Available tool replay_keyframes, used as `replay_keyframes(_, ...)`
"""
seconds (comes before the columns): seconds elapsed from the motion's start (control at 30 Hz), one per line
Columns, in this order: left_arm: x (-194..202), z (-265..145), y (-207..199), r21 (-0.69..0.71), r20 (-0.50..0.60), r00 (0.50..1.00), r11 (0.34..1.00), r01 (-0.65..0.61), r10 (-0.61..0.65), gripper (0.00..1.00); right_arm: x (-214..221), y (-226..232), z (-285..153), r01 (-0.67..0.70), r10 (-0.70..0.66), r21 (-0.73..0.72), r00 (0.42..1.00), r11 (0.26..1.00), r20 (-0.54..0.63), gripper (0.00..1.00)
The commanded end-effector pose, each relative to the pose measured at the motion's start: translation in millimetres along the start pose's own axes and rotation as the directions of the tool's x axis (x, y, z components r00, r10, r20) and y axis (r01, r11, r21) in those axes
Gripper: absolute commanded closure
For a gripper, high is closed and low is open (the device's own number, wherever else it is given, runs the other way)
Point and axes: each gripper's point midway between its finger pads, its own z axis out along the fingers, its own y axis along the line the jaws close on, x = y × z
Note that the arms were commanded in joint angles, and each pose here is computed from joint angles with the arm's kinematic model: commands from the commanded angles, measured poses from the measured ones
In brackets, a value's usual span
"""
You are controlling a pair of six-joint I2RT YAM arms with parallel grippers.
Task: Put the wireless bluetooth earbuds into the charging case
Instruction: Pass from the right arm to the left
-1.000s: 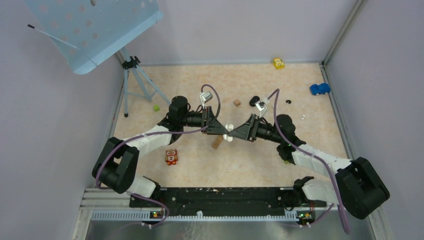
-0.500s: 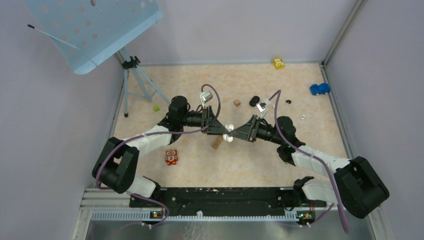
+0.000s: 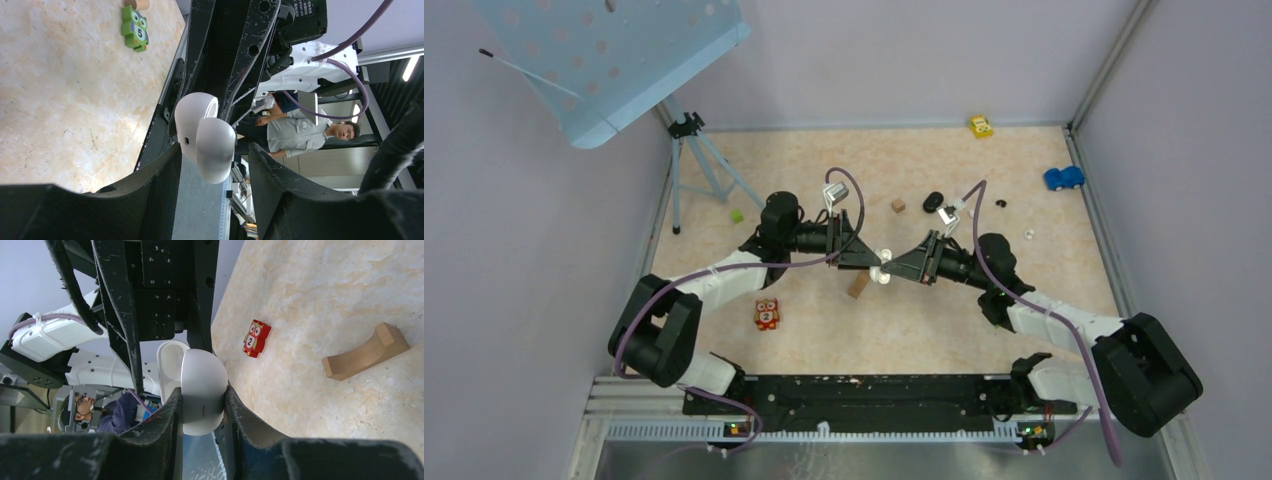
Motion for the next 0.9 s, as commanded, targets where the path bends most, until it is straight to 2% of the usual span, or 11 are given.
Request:
replay_keyframes(0.0, -0.2, -2.8, -7.6, 0.007, 0.011, 0.997, 0.997, -0.071, 0.071, 0.44, -4.0, 15.7, -0.2, 0.042, -0.041, -0.057, 0.999, 0.997, 0.026, 0.99)
replay_keyframes(0.2, -0.2, -3.4, -6.4, -0.005, 0.013, 0.997, 0.997, -0.079, 0.079, 0.46, -3.1, 14.2, -0.8, 0.036, -0.035, -0.052, 0.999, 0.998, 0.026, 0.99)
replay_keyframes(0.37, 1.3, -3.5, -4.7, -0.008, 0.013, 0.997, 0.997, -0.071, 0.071, 0.54, -3.2, 14.9, -1.2, 0.035, -0.034, -0.054, 0.999, 0.998, 0.028, 0.99)
replay_keyframes(0.67, 2.3, -4.8, -12.3, 0.03, 0.009, 0.997, 0.996, -0.083, 0.083, 0.48, -3.2, 13.7, -0.6, 0.033, -0.032, -0.05, 0.999, 0.998, 0.026, 1.0)
replay_keyframes(0.77, 2.9, -4.6, -11.3, 0.03, 0.007, 0.997, 0.996, -0.081, 0.08, 0.52, -3.3, 13.9, -0.1, 0.035, -0.033, -0.05, 0.999, 0.998, 0.024, 1.0)
replay_keyframes(0.87, 3.2, -4.7, -11.6, 0.03, 0.01, 0.996, 0.996, -0.083, 0.083, 0.62, -3.5, 13.6, 0.0, 0.036, -0.035, -0.047, 0.999, 0.998, 0.023, 1.0)
